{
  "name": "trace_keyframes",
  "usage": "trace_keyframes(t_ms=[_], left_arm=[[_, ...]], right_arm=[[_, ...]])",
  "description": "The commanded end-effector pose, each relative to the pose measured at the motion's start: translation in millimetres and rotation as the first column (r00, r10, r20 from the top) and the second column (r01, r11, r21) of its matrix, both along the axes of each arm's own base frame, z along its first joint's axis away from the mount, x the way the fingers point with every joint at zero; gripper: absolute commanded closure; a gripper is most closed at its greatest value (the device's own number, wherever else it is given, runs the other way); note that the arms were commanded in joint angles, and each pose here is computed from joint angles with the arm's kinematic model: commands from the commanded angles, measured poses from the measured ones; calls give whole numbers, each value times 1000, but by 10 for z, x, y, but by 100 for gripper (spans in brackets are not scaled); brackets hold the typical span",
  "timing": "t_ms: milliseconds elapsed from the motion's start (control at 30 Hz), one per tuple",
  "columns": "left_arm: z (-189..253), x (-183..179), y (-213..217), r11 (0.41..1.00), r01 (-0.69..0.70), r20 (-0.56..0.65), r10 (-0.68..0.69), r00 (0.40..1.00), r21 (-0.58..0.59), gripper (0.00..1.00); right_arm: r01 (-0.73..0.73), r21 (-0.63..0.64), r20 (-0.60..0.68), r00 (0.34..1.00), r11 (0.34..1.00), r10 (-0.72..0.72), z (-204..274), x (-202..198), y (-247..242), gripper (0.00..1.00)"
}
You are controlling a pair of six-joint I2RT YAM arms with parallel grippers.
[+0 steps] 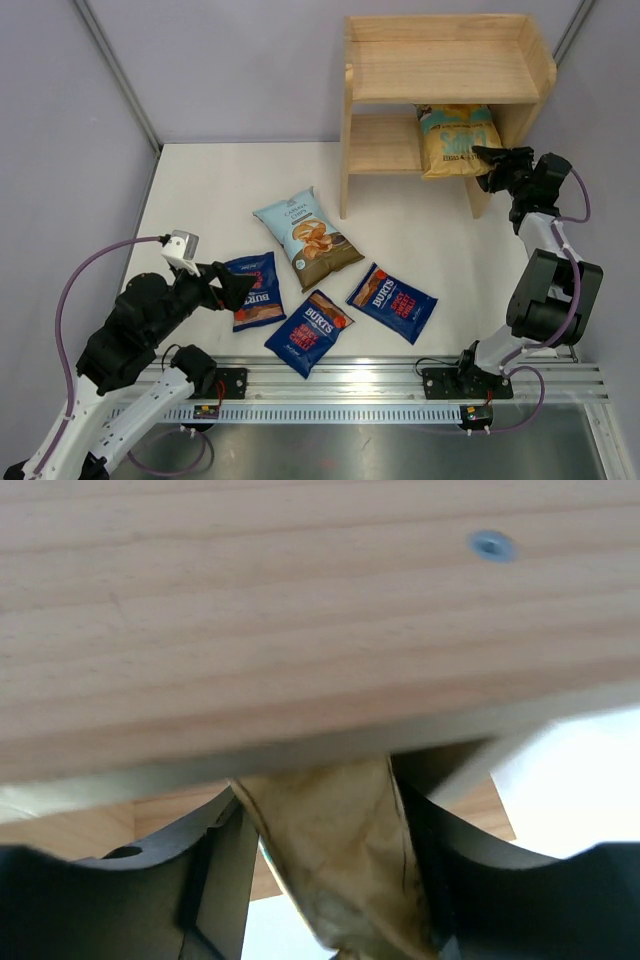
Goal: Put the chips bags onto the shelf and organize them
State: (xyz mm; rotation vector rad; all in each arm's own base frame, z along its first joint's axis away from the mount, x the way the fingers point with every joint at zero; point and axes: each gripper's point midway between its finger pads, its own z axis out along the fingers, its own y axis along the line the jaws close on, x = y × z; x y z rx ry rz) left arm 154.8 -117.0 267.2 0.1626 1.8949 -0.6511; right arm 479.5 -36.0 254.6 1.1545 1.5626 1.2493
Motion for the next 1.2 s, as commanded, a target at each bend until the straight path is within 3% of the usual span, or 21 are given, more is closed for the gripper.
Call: trace_keyframes(t_ms=[0, 167, 467, 833, 967, 1067, 1167], left_arm=[[93, 13, -49, 999, 26, 46, -25, 999, -19, 1], [87, 16, -54, 999, 27, 46, -26, 999, -19, 1], [114, -5, -40, 999, 28, 61, -26, 998, -30, 1], [106, 15, 3, 999, -3, 57, 5, 998, -34, 1], [90, 53, 40, 999, -38, 45, 39, 998, -31, 1], [33, 134, 128, 994, -113, 6, 113, 994, -3, 1], [11, 198, 128, 988, -157, -38, 156, 987, -13, 1]], right_arm=[[31, -32, 34, 999, 999, -30, 171, -140, -32, 43], [56, -6, 16, 998, 998, -56, 62, -306, 4, 47], [115, 24, 33, 993, 993, -116, 214, -259, -85, 74], [188, 75, 10, 982, 979, -190, 284, 31, -284, 78], [170, 96, 7, 985, 981, -172, 284, 90, -262, 71], [162, 62, 11, 987, 985, -163, 309, 34, -237, 55], [136, 47, 7, 991, 990, -137, 316, -88, -159, 28]])
